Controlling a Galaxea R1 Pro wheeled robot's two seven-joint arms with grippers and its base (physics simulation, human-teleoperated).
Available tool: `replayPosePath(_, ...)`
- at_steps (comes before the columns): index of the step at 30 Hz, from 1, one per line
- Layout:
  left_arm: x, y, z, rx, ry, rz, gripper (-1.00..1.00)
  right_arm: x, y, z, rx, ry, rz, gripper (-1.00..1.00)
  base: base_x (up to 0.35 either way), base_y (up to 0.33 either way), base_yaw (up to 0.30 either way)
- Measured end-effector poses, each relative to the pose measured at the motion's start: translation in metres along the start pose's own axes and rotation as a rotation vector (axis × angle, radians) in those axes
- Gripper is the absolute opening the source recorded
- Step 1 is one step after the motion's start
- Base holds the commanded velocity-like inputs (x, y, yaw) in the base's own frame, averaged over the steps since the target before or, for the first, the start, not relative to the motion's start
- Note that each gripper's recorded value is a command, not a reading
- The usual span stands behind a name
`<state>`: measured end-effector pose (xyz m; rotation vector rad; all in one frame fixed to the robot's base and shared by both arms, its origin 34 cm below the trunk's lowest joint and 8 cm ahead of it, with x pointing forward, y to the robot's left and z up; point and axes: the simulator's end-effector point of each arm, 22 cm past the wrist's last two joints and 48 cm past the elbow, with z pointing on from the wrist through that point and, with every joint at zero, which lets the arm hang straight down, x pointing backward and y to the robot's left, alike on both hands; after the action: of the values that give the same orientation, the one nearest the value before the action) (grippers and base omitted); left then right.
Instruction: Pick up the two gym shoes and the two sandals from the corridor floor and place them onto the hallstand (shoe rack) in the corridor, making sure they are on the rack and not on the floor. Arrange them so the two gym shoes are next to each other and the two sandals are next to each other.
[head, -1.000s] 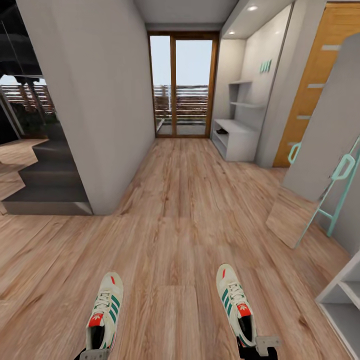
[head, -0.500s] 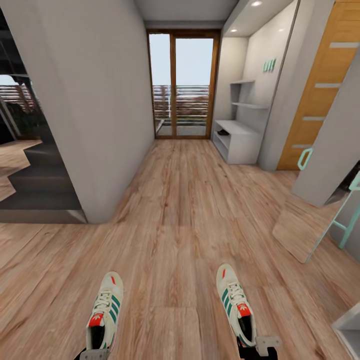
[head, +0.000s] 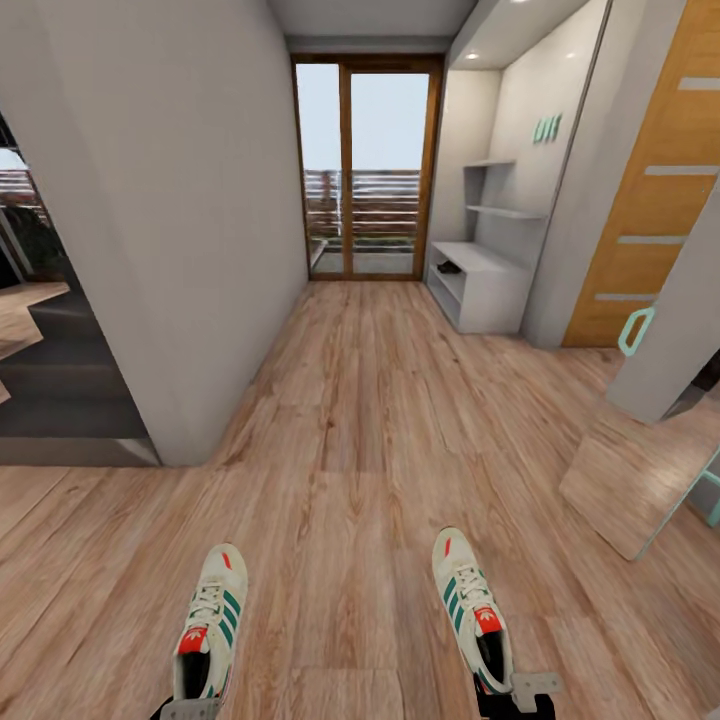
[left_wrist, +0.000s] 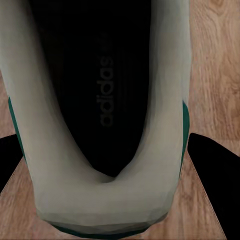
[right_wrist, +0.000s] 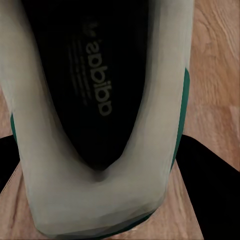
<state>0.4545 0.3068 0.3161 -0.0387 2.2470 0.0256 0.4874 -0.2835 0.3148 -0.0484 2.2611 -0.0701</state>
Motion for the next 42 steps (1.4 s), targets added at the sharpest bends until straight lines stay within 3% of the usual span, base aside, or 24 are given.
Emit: replayPosePath(42,-0.001,0.0013,0.0001,-0.002,-0.003,0.0,-1.0,0.0,-0.0005,0.0,0.002,0.0,0.001,-1.0,0.339,0.0,0.0)
